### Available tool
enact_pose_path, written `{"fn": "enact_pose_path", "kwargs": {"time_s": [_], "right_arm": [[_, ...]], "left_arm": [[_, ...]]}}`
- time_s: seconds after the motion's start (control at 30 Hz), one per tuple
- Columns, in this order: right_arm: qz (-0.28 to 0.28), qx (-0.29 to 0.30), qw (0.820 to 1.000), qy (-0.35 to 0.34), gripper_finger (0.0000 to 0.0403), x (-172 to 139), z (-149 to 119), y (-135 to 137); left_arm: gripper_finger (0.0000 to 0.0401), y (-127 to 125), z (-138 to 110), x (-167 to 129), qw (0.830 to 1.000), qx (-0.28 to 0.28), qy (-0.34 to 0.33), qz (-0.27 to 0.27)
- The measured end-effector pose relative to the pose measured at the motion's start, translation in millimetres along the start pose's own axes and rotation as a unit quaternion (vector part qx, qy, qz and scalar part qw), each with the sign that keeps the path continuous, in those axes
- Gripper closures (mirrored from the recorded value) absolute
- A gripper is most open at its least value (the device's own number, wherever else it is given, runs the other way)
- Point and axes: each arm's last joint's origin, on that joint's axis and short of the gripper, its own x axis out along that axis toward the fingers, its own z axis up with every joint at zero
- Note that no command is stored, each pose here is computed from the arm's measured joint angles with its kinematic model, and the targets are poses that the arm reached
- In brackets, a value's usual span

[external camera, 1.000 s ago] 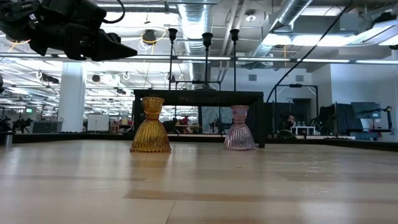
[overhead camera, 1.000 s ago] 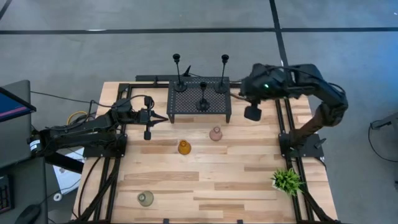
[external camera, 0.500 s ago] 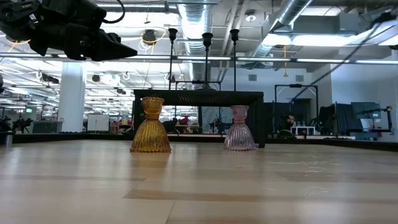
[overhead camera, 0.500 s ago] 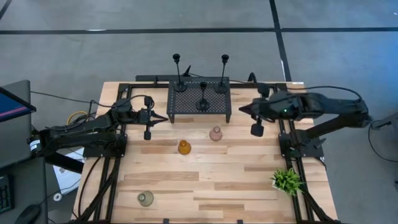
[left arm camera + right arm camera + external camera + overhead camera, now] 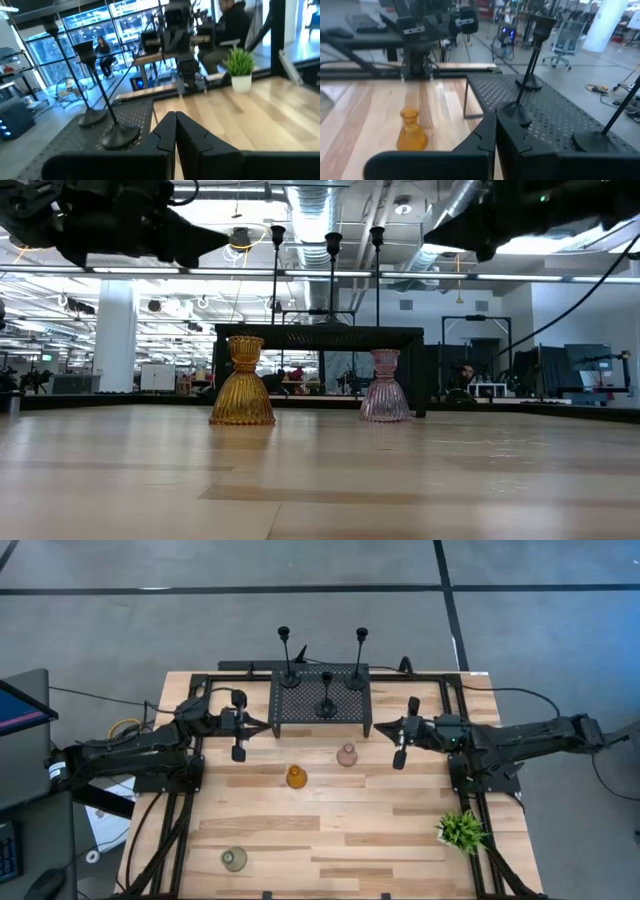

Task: Pick & Place candle stick holders
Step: Put the black candle holder on the shelf

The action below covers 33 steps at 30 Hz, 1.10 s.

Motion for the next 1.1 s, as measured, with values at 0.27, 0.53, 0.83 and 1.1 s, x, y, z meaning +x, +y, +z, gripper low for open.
{"fn": "enact_pose_path", "kwargs": {"time_s": [0.27,0.53,0.83,1.1], "right_arm": [[-0.02,0.008,1.0,-0.008,0.0403,24,-8,1],[-0.035,0.013,0.999,-0.019,0.0403,54,-24,4],[-0.054,0.043,0.997,-0.021,0.0403,94,-32,3],[-0.071,0.07,0.995,0.014,0.0403,133,-40,-5]], "left_arm": [[0.0396,0,-21,30,1.0,-0.012,-0.002,-0.018],[0.0396,7,-34,57,1.0,-0.021,0.007,-0.018],[0.0396,12,-37,66,1.0,-0.023,0.02,0.001],[0.0396,12,-35,65,0.999,-0.021,0.019,0.014]]}}
